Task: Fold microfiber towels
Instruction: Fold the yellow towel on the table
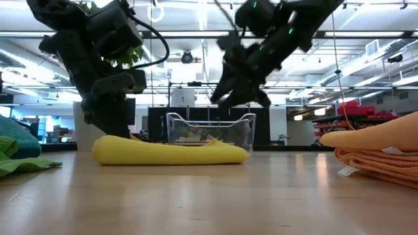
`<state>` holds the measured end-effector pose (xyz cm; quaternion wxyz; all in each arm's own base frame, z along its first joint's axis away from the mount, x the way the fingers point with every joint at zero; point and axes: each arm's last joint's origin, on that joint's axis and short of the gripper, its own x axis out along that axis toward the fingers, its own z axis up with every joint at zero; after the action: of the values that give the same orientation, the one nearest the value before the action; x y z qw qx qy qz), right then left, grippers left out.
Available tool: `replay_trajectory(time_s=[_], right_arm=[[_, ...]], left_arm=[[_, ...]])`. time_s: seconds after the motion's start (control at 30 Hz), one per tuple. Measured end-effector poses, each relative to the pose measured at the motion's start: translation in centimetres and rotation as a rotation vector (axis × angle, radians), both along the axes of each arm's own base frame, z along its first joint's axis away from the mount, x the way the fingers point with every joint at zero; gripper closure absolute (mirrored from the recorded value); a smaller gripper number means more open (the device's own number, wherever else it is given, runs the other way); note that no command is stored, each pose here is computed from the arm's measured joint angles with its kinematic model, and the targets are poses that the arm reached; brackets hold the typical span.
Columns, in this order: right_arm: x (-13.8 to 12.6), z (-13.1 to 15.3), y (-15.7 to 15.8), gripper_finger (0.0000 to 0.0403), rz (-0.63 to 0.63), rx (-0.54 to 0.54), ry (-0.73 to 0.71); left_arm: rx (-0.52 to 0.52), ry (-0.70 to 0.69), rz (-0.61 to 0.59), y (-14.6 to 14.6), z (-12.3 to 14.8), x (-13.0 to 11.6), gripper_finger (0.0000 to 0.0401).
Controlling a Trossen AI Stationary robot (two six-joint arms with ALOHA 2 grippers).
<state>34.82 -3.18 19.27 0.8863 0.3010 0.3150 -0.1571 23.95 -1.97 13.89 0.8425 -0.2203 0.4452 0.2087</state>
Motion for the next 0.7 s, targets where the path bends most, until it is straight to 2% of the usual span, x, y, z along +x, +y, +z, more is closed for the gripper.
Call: replay_trajectory(time_s=[0.1, 0.3, 0.53, 0.7], right_arm=[[-0.1, 0.1, 3.1, 0.0265, 0.043, 0.013, 0.016], [0.5, -3.2, 7.6, 0.0388, 0.102, -0.002, 0.097], [1.0, -7.0, 8.2, 0.0396, 0.096, 0.007, 0.197], [1.4, -7.9, 8.3, 0.0396, 0.09, 0.011, 0.184]], left_arm=[[0.006, -0.01, 0.007, 0.0, 0.0, 0.1, 0.0395], [0.009, -0.036, 0.011, 0.0, 0.5, 0.1, 0.039], [0.015, -0.056, 0.042, 0.6, 1.2, -0.2, 0.0385], [0.02, -0.026, 0.074, 1.3, 1.2, -0.5, 0.0363]])
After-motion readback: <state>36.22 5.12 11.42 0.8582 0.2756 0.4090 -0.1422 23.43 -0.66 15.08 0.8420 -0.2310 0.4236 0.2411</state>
